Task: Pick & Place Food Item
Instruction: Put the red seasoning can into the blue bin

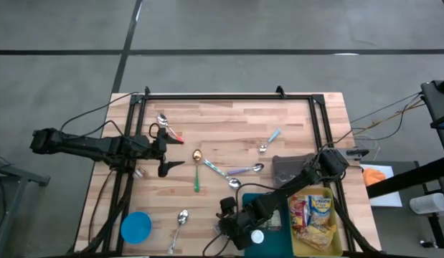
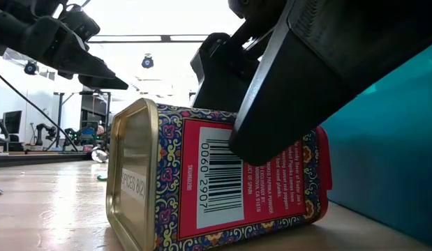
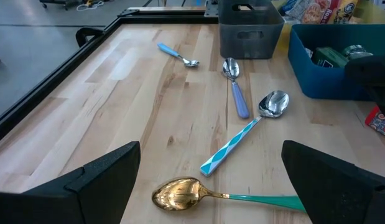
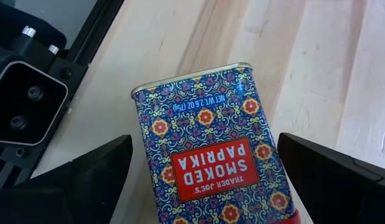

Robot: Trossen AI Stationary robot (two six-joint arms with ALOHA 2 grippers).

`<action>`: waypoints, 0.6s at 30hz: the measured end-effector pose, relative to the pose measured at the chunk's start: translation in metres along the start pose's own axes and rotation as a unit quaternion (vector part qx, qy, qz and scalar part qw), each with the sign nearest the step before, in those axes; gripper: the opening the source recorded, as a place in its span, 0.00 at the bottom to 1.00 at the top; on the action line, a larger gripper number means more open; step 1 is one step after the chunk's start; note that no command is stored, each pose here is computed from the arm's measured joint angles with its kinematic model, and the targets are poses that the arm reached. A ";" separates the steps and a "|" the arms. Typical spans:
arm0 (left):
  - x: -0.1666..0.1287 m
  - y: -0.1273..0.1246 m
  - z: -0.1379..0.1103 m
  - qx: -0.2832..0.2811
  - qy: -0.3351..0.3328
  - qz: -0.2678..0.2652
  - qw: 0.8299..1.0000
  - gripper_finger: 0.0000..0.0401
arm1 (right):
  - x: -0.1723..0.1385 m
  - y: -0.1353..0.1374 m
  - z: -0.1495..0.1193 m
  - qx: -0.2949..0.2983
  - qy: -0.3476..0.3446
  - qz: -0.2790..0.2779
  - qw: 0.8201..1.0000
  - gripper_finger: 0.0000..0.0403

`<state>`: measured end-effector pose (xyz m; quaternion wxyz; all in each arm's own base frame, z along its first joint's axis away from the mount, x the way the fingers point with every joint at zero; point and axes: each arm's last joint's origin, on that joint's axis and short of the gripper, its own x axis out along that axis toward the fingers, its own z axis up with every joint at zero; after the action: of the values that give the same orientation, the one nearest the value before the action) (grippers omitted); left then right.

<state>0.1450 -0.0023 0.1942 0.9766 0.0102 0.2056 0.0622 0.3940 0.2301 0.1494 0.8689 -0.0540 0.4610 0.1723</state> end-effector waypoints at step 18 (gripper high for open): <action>0.000 0.000 0.000 0.000 0.000 0.000 1.000 0.98 | 0.000 0.000 0.000 -0.003 0.001 0.001 1.000 0.99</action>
<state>0.1450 -0.0023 0.1942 0.9766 0.0100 0.2055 0.0622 0.3939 0.2300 0.1493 0.8680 -0.0567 0.4614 0.1743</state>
